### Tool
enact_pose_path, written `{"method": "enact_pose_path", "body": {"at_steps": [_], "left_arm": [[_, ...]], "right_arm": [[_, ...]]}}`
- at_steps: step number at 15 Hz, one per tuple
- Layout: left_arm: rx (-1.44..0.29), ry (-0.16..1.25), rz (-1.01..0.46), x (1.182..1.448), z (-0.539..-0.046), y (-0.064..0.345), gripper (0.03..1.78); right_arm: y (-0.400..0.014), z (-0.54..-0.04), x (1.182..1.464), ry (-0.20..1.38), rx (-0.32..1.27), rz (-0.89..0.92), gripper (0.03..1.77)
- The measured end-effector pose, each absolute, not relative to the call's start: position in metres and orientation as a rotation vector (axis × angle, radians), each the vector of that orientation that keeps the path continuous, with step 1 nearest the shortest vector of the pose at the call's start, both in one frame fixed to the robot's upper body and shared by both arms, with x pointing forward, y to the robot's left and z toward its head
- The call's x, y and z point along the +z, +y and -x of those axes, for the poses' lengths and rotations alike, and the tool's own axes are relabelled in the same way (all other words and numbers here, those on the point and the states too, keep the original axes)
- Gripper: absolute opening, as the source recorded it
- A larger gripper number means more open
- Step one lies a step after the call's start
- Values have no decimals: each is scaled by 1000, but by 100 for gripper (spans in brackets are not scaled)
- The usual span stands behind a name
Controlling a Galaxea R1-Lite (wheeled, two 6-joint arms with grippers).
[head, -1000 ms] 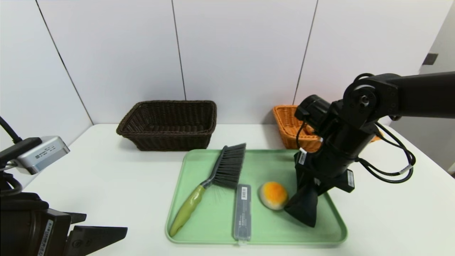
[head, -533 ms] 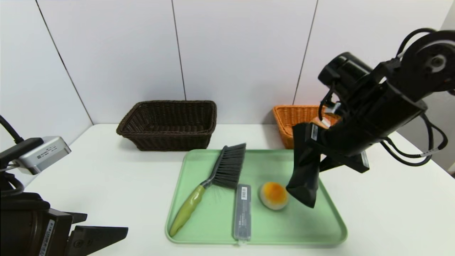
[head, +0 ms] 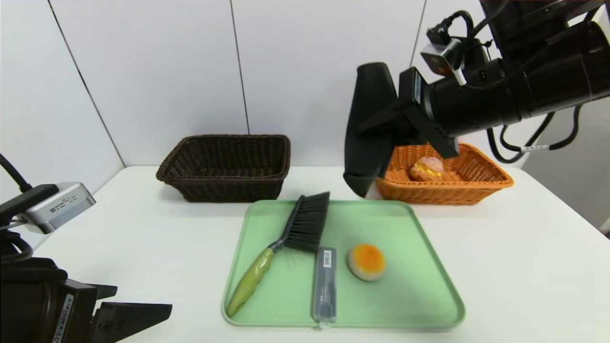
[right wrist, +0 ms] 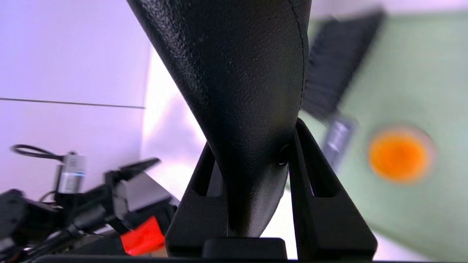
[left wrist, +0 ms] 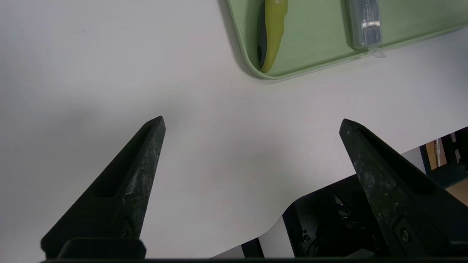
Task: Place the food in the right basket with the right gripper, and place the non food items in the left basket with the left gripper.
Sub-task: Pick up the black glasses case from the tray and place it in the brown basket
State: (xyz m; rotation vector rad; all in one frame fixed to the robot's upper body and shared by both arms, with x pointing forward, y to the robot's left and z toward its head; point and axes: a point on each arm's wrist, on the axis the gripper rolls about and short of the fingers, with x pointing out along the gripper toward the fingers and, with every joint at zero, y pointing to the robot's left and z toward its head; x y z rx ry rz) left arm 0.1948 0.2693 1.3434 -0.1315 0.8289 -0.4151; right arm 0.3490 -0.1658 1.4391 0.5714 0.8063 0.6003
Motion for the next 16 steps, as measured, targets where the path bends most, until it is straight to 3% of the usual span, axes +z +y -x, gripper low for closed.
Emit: {"method": "enact_pose_path", "body": {"at_steps": [3, 9, 12, 16], "left_arm": [[-414, 826, 135, 1344, -195, 269, 169], [-375, 726, 164, 1350, -208, 268, 169], [-295, 624, 164, 1357, -218, 267, 169], [-276, 613, 170, 1356, -222, 268, 169]], "right_arm": [[-142, -367, 1443, 644, 683, -595, 46], [-84, -407, 1423, 324, 674, -603, 46], [-65, -424, 1401, 304, 650, -515, 45], [-50, -449, 1382, 245, 651, -459, 45]]}}
